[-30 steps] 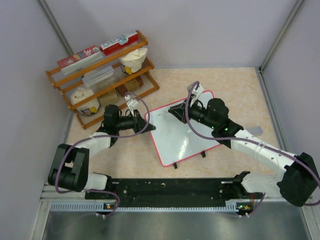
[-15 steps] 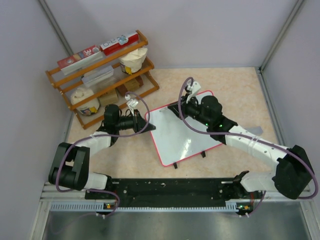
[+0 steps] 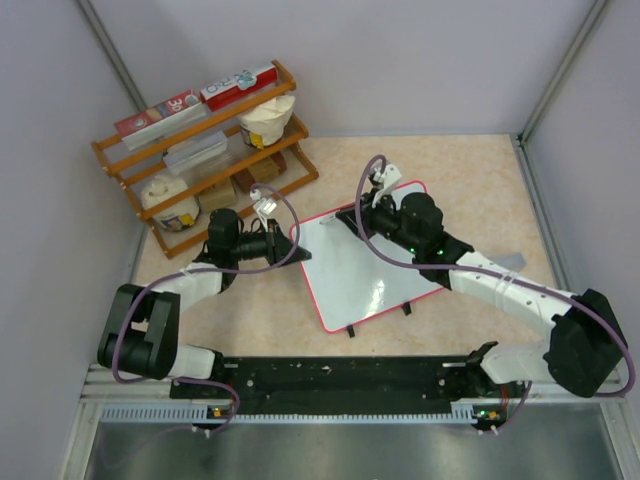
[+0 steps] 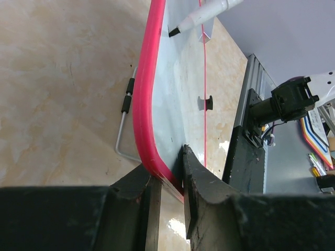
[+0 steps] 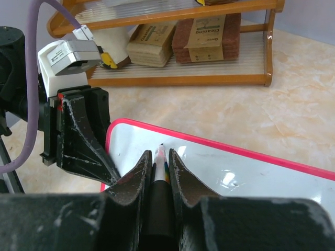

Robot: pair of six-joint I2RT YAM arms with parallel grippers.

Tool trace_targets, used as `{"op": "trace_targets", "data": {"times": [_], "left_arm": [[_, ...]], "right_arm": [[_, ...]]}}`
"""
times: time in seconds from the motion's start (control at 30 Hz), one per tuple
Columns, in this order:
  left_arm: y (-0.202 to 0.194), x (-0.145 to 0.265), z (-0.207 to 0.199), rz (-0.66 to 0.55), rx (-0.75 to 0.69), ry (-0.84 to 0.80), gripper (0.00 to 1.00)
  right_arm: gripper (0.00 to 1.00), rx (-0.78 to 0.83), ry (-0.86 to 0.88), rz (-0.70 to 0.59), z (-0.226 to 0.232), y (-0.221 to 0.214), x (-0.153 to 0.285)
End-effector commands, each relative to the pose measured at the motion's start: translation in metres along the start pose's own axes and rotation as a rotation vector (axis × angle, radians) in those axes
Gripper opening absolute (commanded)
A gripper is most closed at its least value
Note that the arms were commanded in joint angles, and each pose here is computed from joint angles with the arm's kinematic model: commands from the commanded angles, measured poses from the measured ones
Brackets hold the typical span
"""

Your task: Write a sentence on the whiteboard

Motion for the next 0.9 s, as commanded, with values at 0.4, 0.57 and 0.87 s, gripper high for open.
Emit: {"op": "trace_targets", "data": {"times": [0.4,0.57,0.87], "left_arm": [[0.008,-0.003,0.005,-0.012,-0.106,0.009,0.00],[0.007,-0.003,0.006,-0.011,-0.105,0.010,0.00],[0.006,-0.004,0.007,-0.006,-0.100,0.009,0.00]], "right_arm": [[0.00,-0.013,0.061,0.026,0.014,-0.021,0.013],[0.00,-0.015,0.076,0.032,0.017,-0.026,0.018],[0.00,-0.027,0.089,-0.027,0.021,-0.006,0.020]]}}
Point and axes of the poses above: each gripper's point midway between its finger pads, its own x axis back along the fingers, its own z axis along the line the jaws close on, y = z × x, the point moved 1 cm from there along x, back along the fingers, and after that the axes turned 9 degrees about x, right-handed, at the moved point
